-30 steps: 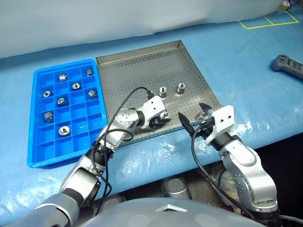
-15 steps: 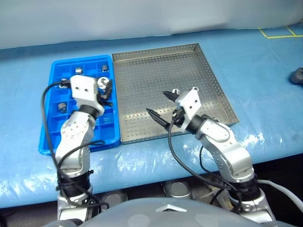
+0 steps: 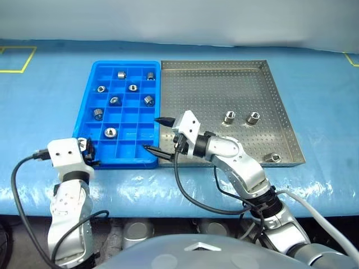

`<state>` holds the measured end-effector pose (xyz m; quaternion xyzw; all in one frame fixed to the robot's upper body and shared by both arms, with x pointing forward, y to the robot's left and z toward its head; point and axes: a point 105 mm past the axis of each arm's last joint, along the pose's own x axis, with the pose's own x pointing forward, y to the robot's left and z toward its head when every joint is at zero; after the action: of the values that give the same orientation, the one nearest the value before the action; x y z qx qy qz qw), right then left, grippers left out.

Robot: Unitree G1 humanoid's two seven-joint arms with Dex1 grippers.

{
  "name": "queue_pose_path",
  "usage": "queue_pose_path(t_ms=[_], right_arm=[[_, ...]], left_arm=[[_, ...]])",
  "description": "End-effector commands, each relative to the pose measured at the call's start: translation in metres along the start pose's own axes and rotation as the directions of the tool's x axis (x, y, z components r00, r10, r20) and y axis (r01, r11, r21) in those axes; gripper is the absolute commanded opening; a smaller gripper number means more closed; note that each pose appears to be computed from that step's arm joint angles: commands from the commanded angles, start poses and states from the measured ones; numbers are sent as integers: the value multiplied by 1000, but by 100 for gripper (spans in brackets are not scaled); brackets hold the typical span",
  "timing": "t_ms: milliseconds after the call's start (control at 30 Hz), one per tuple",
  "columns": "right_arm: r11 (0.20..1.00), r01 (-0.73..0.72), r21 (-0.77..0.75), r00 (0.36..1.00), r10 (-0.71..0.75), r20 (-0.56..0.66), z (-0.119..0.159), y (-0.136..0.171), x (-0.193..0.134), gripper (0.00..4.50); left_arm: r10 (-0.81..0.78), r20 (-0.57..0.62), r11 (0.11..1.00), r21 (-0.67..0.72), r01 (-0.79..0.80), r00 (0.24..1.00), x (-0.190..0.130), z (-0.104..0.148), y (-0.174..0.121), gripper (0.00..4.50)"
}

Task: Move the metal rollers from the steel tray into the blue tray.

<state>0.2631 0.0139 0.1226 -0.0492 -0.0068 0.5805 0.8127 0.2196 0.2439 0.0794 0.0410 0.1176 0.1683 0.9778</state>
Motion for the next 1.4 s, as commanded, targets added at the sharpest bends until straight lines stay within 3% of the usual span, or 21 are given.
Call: queue_pose_path(t_ms=[33, 67, 200, 333, 367, 433, 500, 567, 633, 800, 967, 1133, 1367, 1400], right_arm=[[999, -19, -37, 999, 20, 46, 13, 1, 2, 450], [999, -17, -38, 999, 19, 46, 13, 1, 2, 450], [999, 4, -36, 999, -2, 44, 12, -2, 0, 450], [995, 103, -10, 993, -102, 56, 13, -12, -9, 450], [987, 162, -8, 986, -162, 50, 13, -19, -12, 450], [961, 276, -9, 961, -275, 34, 11, -34, -17, 450], [886, 463, -9, 886, -463, -2, 6, -60, -26, 450], [732, 681, -6, 731, -680, -50, -3, -92, -43, 450], [625, 781, -10, 622, -779, -77, -9, -106, -56, 450], [403, 915, 2, 399, -906, -140, -23, -125, -82, 450], [233, 972, -6, 225, -948, -226, -42, -129, -96, 450], [159, 986, 44, 165, -945, -283, -56, -128, -99, 450], [132, 986, 102, 160, -925, -345, -70, -134, -95, 450], [130, 985, 110, 161, -922, -352, -71, -135, -94, 431]], left_arm=[[45, 22, 999, 0, -45, 999, -6, 7, 4, 168], [48, 16, 999, -6, -48, 999, -6, 6, 4, 168], [20, 30, 999, -29, -20, 999, -2, 10, -1, 294], [-93, 157, 991, -79, 107, 983, 4, 37, -24, 433], [-128, 191, 986, -85, 147, 973, 5, 44, -32, 446], [-183, 246, 975, -82, 208, 952, 5, 54, -43, 446], [-251, 295, 958, -58, 280, 922, 5, 63, -58, 446], [-356, 331, 922, -24, 386, 874, 3, 69, -80, 446], [-453, 343, 878, 13, 478, 823, -1, 69, -99, 446], [-655, 334, 740, 100, 665, 678, -12, 61, -135, 446], [-726, 325, 669, 129, 732, 606, -17, 57, -151, 446], [-768, 315, 616, 123, 778, 558, -23, 54, -159, 446], [-798, 300, 573, 110, 812, 523, -29, 50, -163, 446], [-799, 300, 571, 108, 814, 521, -29, 49, -163, 449]])
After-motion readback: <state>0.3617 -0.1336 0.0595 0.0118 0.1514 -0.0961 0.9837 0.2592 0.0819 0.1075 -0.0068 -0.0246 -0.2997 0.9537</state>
